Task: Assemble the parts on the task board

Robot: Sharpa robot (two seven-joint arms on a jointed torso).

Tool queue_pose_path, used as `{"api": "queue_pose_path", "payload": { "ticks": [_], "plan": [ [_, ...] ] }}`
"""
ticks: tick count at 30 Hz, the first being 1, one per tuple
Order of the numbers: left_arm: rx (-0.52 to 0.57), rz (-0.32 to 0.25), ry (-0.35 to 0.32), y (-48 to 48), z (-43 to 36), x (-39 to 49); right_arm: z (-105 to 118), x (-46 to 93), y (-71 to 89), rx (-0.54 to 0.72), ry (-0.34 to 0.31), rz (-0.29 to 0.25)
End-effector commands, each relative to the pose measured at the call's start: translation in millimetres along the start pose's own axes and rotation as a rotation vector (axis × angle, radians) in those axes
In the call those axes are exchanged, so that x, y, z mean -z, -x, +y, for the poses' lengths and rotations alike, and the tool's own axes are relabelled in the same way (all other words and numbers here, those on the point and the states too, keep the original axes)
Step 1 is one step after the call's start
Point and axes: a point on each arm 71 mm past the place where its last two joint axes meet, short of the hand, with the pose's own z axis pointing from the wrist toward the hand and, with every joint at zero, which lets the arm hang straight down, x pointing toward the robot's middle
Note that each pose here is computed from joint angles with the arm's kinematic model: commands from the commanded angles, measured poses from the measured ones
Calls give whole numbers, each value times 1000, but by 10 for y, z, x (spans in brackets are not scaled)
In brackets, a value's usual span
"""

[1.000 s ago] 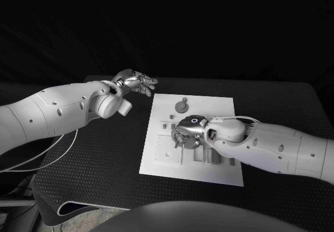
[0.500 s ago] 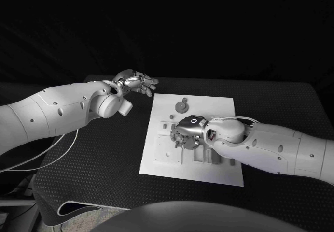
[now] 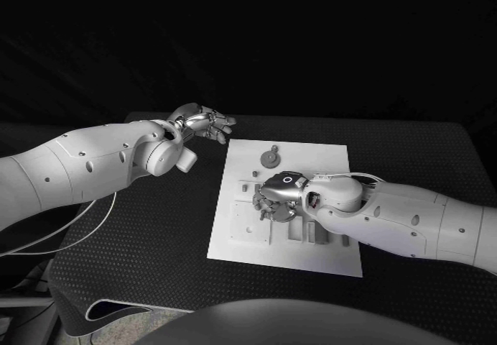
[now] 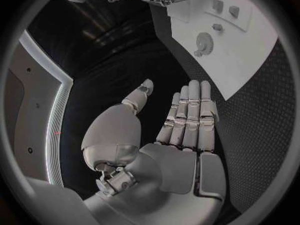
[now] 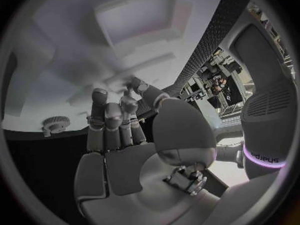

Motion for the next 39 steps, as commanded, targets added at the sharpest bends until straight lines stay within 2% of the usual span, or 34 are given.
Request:
{"api": "queue_pose_path", "payload": {
  "ticks": [1,28,39],
  "plan": [
    [7,14,-8,-18,-19,-4,-25,13,-75,19,-6,52],
    [7,11,-3,0,-8,8,-25,52,-75,6,-3,28],
    [7,12,-2,-3,-8,8,-67,74,-66,13,-38,3]
  ]
}}
